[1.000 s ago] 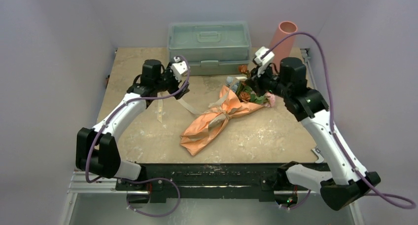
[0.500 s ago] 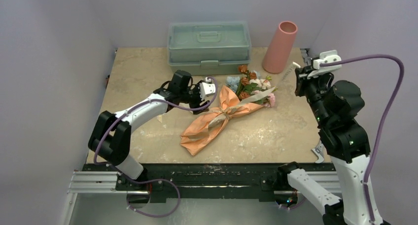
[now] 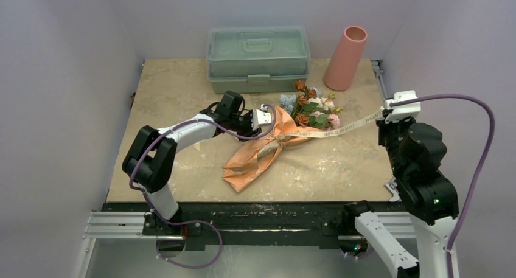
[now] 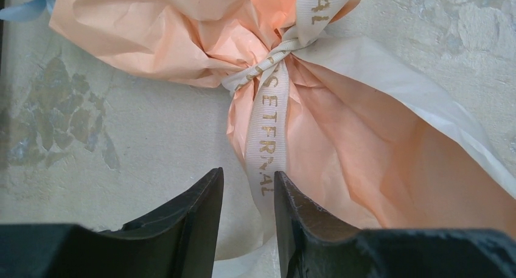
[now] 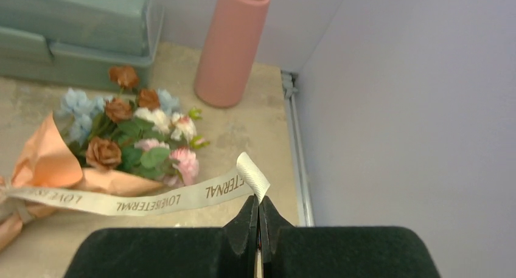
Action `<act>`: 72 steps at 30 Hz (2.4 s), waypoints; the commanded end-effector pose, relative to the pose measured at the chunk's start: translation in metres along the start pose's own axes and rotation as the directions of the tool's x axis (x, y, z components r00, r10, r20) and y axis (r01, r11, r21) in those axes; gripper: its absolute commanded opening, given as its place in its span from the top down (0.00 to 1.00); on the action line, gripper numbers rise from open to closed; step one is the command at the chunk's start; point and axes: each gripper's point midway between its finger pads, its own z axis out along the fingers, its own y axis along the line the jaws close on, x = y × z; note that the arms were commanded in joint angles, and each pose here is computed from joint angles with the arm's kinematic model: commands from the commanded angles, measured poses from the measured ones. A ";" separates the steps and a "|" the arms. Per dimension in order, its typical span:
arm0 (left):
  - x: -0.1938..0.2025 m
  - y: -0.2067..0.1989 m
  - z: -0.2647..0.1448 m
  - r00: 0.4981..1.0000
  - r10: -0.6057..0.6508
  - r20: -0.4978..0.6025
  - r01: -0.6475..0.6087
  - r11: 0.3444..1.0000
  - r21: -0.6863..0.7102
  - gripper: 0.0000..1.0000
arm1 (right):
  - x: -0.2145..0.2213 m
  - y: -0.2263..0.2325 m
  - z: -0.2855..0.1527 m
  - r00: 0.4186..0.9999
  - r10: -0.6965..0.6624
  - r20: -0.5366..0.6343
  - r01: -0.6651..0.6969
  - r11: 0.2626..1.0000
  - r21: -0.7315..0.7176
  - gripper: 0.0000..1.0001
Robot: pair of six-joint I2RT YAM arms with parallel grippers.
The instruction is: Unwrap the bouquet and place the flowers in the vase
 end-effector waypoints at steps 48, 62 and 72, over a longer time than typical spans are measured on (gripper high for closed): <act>-0.046 -0.018 0.053 0.770 0.609 0.190 -0.637 0.751 0.176 0.76 | 0.162 0.294 0.154 0.880 -0.263 -0.395 -0.238 0.476 -0.847 0.58; -0.032 -0.016 0.064 0.809 0.569 0.148 -0.588 0.784 0.200 0.79 | 0.229 0.311 0.181 0.823 -0.358 -0.442 -0.205 0.538 -0.818 0.62; -0.058 0.003 0.045 0.861 0.488 0.141 -0.498 0.866 0.041 1.00 | 0.268 0.307 0.189 0.786 -0.421 -0.453 -0.154 0.576 -0.803 0.64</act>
